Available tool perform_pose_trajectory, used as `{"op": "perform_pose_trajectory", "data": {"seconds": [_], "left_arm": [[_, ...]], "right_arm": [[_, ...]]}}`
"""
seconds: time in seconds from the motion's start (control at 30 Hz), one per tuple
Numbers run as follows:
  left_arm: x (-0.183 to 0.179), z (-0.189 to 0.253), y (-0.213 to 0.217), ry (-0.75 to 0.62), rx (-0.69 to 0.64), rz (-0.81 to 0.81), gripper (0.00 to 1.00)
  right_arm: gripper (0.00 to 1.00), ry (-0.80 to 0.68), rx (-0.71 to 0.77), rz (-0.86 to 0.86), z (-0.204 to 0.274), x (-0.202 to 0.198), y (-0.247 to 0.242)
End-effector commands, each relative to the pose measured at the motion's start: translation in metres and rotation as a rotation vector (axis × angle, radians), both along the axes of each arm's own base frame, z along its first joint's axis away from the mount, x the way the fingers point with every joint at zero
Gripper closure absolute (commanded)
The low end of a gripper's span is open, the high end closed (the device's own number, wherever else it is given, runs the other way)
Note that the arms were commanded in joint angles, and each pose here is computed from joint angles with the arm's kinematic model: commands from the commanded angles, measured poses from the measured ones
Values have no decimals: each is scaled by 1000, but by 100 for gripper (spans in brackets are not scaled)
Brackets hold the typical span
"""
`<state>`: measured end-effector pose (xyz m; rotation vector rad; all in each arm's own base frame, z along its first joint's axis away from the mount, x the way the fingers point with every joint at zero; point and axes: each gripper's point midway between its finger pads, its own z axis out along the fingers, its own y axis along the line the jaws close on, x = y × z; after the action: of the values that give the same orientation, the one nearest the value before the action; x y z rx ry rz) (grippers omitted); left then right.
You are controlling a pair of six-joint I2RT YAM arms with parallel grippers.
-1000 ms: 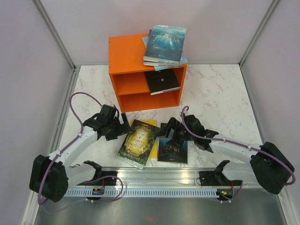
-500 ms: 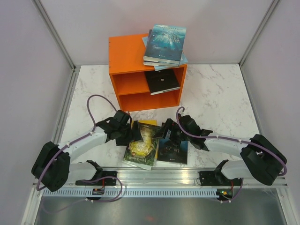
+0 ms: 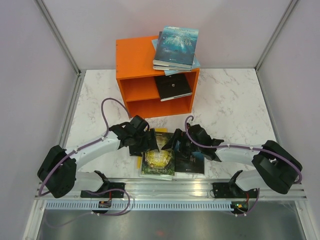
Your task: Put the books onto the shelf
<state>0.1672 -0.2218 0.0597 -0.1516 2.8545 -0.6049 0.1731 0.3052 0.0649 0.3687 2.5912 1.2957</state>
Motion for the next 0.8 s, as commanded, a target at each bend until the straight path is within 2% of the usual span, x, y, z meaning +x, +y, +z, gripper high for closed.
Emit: {"op": "perform_pose_trajectory", "data": {"seconds": [0.0, 0.2, 0.43, 0.5, 0.6, 0.77], "left_arm": [[22, 50, -37, -61, -150, 27, 0], [20, 59, -63, -54, -156, -25, 1], [7, 44, -82, -1, -113, -97, 1], [3, 37, -83, 17, -127, -99, 1], [-4, 31, -88, 47, -180, -102, 1], [-13, 42, -100, 62, -295, -133, 0]], "right_arm": [[5, -34, 55, 23, 21, -4, 8], [5, -72, 71, 19, 43, -1, 8], [5, -78, 69, 17, 43, -2, 7], [6, -82, 65, 14, 41, -1, 6], [12, -82, 61, 5, 39, -3, 2], [14, -105, 70, -46, 44, 1, -8]]}}
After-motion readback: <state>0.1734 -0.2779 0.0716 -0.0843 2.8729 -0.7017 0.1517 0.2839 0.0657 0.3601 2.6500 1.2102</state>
